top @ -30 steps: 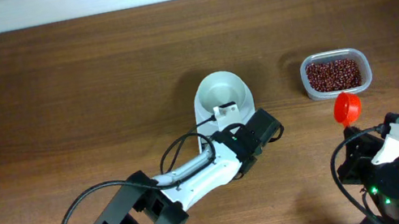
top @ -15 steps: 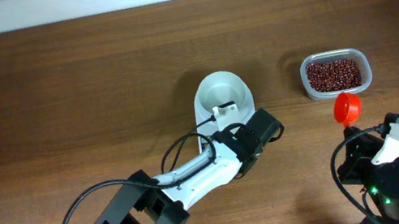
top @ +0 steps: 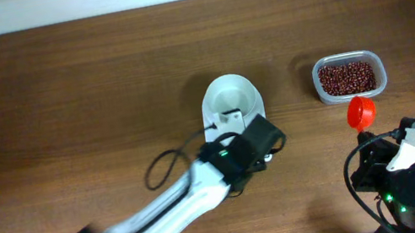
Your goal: Scoop and weigh 50g on scale
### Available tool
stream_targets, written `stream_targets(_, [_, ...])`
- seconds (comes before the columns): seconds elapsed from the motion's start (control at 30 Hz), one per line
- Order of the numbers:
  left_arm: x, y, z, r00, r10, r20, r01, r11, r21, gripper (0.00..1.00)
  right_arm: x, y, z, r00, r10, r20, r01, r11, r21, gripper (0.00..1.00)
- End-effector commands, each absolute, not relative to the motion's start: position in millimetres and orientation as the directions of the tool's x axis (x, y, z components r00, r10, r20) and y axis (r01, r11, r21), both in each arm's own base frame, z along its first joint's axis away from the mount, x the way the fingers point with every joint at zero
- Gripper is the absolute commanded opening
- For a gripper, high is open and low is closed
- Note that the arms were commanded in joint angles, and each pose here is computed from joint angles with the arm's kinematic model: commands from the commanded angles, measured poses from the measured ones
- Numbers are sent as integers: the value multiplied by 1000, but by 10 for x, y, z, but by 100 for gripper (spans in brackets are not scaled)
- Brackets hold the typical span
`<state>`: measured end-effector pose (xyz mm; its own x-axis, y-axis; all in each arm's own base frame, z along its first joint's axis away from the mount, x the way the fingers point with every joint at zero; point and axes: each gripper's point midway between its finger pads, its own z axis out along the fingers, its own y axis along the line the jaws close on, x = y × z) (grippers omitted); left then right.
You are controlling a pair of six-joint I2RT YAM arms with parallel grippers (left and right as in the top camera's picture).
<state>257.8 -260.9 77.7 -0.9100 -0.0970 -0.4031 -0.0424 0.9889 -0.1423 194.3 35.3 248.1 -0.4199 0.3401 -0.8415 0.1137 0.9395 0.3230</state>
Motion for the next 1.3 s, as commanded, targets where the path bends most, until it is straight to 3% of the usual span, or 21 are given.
stream_targets(0.0, [2608,-2310,1749,-815,31,-578,166,969,-183,40,1942,322,2559,-397,339,-853,116,940,320,4])
stream_targets(0.03, [2609,-2177,1986,-780,33,-625,193,963,-189,74,1942,322,2560,-397,339,-853,116,940,320,4])
stream_targets(0.07, [2584,-2019,2192,-752,5,-659,187,960,-206,99,1952,327,2581,-389,345,-854,114,938,327,4])
stream_targets(0.17, [2321,-1627,2308,-761,6,-648,154,973,-172,99,2038,233,2779,-283,386,-878,157,922,354,4])
stream_targets(0.3, [2314,-1409,2497,-585,424,-692,479,869,127,99,2221,366,2886,-264,329,-907,122,944,307,4])
stream_targets(0.37, [2319,-1315,2751,-493,470,-732,606,790,99,99,2281,734,2813,-359,251,-899,-43,958,285,4])
stream_targets(0.47, [2462,-967,2785,-510,448,-734,538,832,134,99,2109,1158,2652,-512,189,-838,-242,905,351,4])
stream_targets(0.6, [2403,-909,2697,-551,451,-703,531,839,122,99,1794,1180,2206,-693,98,-715,-243,901,359,4])
stream_targets(0.67, [2281,-1051,2629,-536,489,-688,621,781,72,99,1795,1185,2212,-693,102,-714,-242,899,364,4])
stream_targets(0.73, [2112,-1325,2675,-398,570,-719,789,612,48,99,1790,1179,2202,-684,63,-727,-269,904,331,4])
stream_targets(0.9, [1909,-1064,2777,-323,772,-548,910,413,46,99,1814,1179,2435,-612,-6,-790,-348,900,262,4])
stream_targets(1.07, [2304,-1126,2717,-284,773,-568,914,397,84,99,1797,1176,2452,-609,-22,-793,-360,899,251,4])
stream_targets(1.27, [2317,-1240,2278,-308,746,-590,926,377,-7,99,1790,1169,2442,-613,-25,-790,-358,900,249,4])
